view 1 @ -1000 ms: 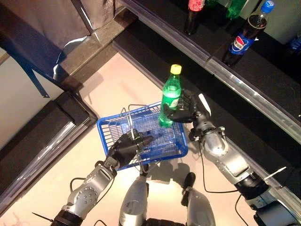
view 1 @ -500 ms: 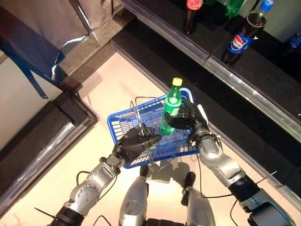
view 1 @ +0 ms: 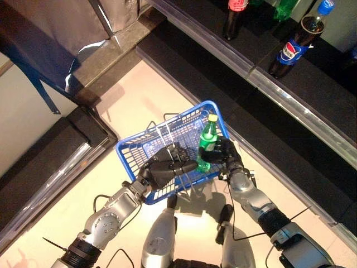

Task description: Pick up the drink and place into the basket.

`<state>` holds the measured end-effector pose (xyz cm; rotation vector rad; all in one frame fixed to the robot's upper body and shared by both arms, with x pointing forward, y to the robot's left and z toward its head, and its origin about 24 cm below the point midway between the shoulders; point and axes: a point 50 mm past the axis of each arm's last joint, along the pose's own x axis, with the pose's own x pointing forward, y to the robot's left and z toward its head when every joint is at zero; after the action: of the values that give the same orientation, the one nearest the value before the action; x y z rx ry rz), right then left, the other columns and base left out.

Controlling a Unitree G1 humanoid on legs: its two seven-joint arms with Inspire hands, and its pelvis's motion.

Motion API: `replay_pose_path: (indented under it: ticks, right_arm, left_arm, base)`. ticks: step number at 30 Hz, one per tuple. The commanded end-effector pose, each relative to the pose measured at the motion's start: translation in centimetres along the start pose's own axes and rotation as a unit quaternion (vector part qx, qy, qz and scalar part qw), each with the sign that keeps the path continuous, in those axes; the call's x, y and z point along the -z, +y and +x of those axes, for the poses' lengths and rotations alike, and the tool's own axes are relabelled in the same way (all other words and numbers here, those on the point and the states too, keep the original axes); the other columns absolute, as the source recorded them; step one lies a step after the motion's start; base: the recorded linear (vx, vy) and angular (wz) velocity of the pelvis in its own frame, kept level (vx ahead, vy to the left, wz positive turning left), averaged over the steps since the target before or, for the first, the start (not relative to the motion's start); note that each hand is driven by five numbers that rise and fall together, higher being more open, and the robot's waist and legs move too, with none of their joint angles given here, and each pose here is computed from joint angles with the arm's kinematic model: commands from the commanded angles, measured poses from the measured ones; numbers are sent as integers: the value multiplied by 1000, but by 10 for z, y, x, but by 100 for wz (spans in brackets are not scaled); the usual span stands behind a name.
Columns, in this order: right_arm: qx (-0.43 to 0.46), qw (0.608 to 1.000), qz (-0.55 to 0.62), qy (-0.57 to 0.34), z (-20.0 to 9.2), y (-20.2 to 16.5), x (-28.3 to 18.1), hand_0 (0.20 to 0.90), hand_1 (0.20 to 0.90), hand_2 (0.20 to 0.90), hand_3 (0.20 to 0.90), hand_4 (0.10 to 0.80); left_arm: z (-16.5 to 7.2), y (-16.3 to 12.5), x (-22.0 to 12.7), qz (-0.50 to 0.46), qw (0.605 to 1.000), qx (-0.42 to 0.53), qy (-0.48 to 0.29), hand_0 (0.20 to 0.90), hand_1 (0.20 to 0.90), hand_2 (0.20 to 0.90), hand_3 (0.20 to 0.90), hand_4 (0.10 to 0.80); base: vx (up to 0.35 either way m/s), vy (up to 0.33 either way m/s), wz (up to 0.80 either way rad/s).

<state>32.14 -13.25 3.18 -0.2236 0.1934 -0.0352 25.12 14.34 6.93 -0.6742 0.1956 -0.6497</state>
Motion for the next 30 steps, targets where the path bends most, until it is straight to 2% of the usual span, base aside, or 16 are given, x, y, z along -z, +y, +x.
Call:
replay_pose_path:
  ticks: [1,8,18,24,30]
  right_arm:
    - [-24,995,47,-81,4,16,-34,300,300,300,200,100]
    - [-13,990,137,0,11,24,-13,300,300,300,200,100]
    - [-5,993,115,34,21,17,-9,300,300,300,200,100]
    - [-41,993,96,61,25,19,-3,300,300,300,200,100]
    - [-35,985,143,95,25,15,7,300,300,300,200,100]
  left_arm:
    - [11,-120,-67,69,911,366,-174,300,300,300,200,100]
    - [19,-129,-64,62,908,378,-171,300,300,300,200,100]
    - [21,-133,-61,67,906,389,-153,300,300,300,200,100]
    - [22,-135,-59,74,904,398,-138,300,300,300,200,100]
    - [21,-137,-60,79,902,403,-136,300,300,300,200,100]
  base:
    - [0,0,0]
    - [7,5,6]
    - [8,2,4]
    - [0,0,0]
    - [11,-5,2]
